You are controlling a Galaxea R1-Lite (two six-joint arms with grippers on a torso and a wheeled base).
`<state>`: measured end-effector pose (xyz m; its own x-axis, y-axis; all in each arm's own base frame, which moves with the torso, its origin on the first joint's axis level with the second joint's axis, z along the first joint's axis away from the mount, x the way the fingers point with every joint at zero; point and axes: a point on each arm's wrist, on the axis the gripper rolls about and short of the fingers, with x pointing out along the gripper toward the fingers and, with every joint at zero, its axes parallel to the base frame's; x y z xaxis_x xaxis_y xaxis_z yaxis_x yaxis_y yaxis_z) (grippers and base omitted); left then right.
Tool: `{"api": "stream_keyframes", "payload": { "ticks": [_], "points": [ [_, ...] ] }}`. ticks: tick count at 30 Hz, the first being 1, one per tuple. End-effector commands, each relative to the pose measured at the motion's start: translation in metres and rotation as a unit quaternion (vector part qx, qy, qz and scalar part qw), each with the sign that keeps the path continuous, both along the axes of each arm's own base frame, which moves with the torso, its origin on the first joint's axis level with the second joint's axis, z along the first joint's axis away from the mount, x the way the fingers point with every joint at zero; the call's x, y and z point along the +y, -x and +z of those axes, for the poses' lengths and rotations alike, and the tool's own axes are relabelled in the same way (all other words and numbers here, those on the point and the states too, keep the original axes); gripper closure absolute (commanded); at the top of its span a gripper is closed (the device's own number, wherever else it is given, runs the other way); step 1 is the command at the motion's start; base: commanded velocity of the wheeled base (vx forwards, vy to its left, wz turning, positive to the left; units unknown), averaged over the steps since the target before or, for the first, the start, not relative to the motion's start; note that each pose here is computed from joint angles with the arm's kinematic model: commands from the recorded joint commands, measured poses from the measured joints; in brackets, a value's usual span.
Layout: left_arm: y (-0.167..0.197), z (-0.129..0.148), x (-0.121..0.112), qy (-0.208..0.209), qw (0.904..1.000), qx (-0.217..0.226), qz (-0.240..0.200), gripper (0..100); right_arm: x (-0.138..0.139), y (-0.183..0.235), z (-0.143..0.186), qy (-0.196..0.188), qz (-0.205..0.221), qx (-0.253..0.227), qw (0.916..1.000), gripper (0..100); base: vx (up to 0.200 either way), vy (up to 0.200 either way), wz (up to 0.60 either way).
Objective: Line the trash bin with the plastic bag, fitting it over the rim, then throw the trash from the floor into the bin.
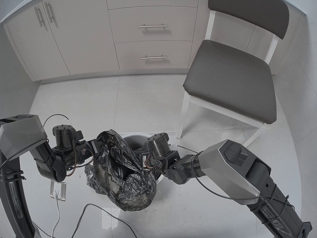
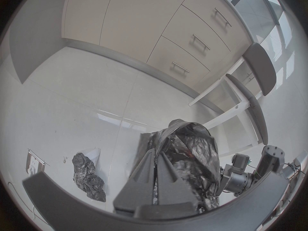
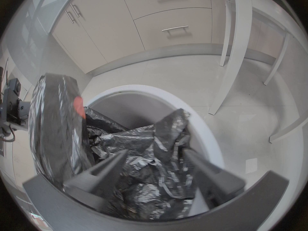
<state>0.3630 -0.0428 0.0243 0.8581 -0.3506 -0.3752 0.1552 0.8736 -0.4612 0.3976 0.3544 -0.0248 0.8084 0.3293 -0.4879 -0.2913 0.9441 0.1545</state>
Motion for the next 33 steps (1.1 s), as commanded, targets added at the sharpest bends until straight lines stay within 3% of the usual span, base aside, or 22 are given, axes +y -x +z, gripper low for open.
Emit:
{"api": "stream_keyframes", "payload": {
  "ticks": [1, 5, 9, 16, 23, 27, 33],
  "points": [
    [-0.002, 0.002, 0.000, 0.007, 1.0000, -0.002, 0.003, 100, -0.002, -0.001, 0.033, -0.033, -0.010, -0.013, 0.9993, 0, 0.000, 0.000, 0.00],
    [-0.004, 0.003, 0.000, 0.019, 0.9998, -0.001, 0.008, 100, -0.008, 0.006, 0.066, -0.069, -0.024, -0.012, 0.9973, 0, 0.000, 0.000, 0.00],
    [-0.004, 0.004, -0.001, 0.019, 0.9998, -0.002, 0.007, 100, -0.010, 0.020, 0.098, -0.093, 0.001, -0.011, 0.9956, 0, 0.000, 0.000, 0.00],
    [-0.004, 0.006, -0.004, 0.019, 0.9998, -0.004, 0.004, 100, -0.009, 0.045, 0.122, -0.094, 0.017, -0.013, 0.9953, 0, 0.000, 0.000, 0.00],
    [-0.024, -0.001, -0.017, -0.002, 0.9972, -0.021, 0.071, 100, -0.009, 0.074, 0.085, -0.039, 0.018, 0.007, 0.9990, 0, 0.000, 0.000, 0.00],
    [-0.023, -0.002, -0.021, -0.002, 0.9976, -0.019, 0.066, 100, -0.007, 0.080, 0.061, -0.026, 0.016, 0.002, 0.9995, 0, 0.000, 0.000, 0.00],
    [-0.023, 0.005, -0.028, 0.014, 0.9976, -0.024, 0.063, 100, -0.005, 0.085, 0.059, -0.007, 0.033, -0.011, 0.9994, 0, 0.000, 0.000, 0.00]
  ]
}}
